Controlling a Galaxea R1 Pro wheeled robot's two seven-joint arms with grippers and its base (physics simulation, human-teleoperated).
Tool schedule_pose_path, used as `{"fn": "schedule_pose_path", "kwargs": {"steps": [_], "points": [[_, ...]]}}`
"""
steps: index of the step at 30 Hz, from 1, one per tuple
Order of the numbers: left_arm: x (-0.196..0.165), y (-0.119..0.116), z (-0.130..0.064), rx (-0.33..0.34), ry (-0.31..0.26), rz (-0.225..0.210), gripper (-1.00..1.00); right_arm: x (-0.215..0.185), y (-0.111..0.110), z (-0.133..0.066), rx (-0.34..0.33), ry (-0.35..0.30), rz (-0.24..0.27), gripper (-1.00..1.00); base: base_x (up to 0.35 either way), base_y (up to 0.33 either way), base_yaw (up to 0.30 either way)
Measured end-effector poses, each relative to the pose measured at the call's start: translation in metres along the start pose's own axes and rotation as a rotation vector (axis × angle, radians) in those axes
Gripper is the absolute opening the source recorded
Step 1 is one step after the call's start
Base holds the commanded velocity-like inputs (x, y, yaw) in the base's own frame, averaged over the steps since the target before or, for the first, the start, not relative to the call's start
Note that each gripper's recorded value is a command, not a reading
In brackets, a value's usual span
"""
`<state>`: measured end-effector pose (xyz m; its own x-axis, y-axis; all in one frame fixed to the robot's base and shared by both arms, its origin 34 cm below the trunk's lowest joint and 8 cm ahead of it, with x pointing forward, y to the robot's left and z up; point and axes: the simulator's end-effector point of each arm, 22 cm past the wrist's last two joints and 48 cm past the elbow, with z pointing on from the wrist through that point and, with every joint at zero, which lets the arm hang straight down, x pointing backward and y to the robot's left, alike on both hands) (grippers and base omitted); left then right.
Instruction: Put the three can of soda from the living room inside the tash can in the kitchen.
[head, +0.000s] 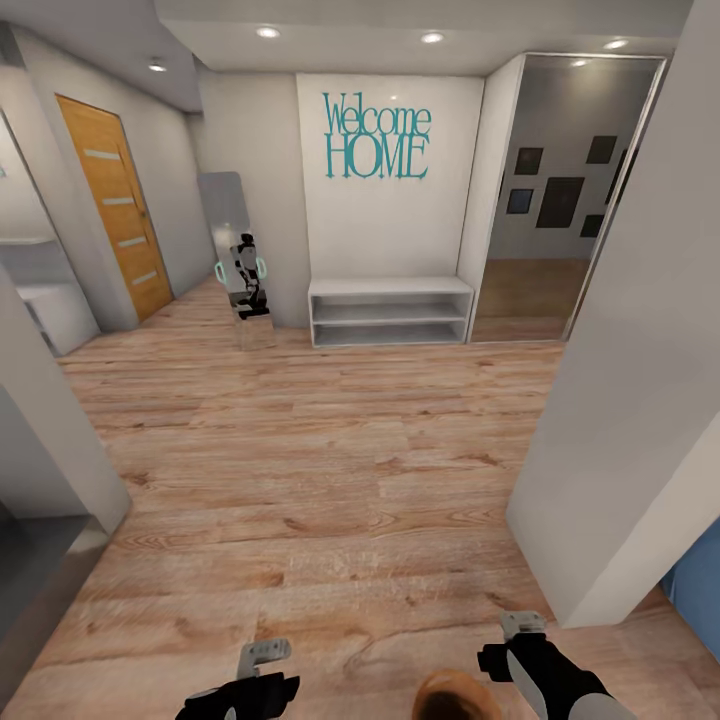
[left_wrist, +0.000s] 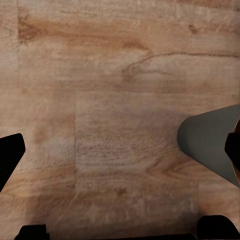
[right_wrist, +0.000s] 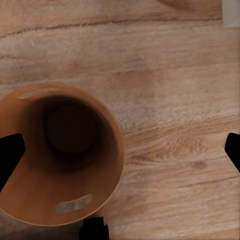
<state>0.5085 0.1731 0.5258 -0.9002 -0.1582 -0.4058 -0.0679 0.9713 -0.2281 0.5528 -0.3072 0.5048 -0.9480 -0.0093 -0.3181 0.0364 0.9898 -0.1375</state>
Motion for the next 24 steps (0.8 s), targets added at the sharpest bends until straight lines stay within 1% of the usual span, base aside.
{"fn": "schedule_pose_path", "kwargs": {"steps": [14,20,24], "points": [[0.009,0.004,0.021,0.003,-0.011,0.001,1.00,0.010,0.003,0.023,0.001,-0.001,-0.003,1.00,0.000,0.000,0.000],[-0.010,-0.001,0.027,0.016,-0.039,0.004,1.00,0.014,0.005,0.033,0.001,-0.001,-0.003,1.00,0.000,0.000,0.000],[-0.019,-0.002,0.026,0.019,-0.055,0.005,1.00,0.014,0.005,0.033,0.001,-0.002,-0.003,1.00,0.000,0.000,0.000]]}}
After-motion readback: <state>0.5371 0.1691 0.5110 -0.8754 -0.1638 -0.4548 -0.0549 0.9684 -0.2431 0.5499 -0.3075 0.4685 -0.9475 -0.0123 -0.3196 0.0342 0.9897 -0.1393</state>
